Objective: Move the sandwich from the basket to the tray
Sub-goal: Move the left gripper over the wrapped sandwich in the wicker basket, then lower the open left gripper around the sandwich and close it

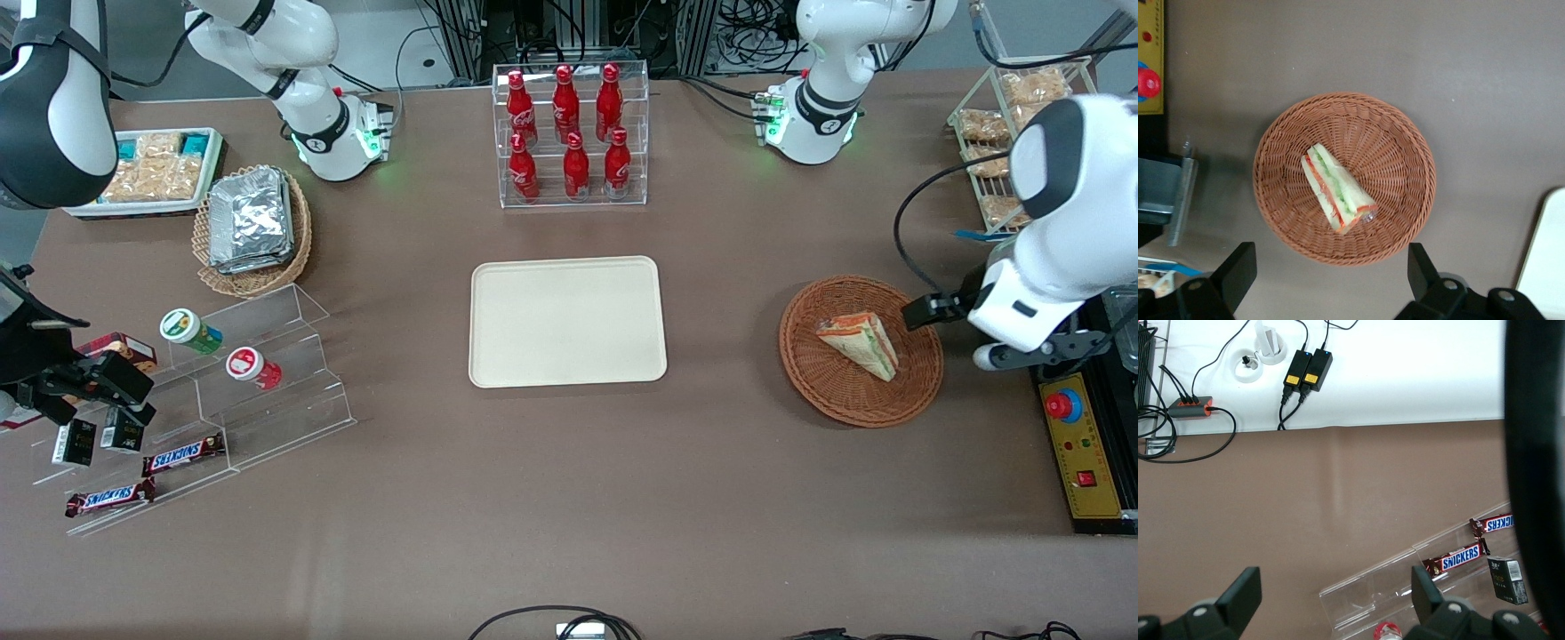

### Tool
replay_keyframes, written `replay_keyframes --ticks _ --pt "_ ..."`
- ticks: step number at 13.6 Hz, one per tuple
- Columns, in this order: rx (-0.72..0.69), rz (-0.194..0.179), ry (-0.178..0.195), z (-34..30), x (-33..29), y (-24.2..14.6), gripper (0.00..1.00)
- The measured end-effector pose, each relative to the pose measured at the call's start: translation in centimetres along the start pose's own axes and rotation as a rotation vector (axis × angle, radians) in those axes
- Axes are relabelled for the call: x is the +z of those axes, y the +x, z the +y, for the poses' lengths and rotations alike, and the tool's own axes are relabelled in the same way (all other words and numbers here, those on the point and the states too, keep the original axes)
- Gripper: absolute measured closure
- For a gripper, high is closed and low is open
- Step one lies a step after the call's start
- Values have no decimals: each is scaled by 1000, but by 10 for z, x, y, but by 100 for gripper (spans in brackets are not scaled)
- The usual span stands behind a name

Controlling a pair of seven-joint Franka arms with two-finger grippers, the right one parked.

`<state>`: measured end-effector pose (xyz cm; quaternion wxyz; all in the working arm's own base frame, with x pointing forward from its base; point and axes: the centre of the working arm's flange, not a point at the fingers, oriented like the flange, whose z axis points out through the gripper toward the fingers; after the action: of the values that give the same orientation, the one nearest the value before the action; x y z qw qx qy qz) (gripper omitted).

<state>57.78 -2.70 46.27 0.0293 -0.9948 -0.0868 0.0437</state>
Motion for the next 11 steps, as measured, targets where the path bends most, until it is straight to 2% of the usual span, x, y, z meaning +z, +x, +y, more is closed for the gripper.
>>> replay_keyframes --ticks 6,11 --pt "-183 12 -9 3 87 -16 0" --pt "-296 35 -23 3 126 -30 0"
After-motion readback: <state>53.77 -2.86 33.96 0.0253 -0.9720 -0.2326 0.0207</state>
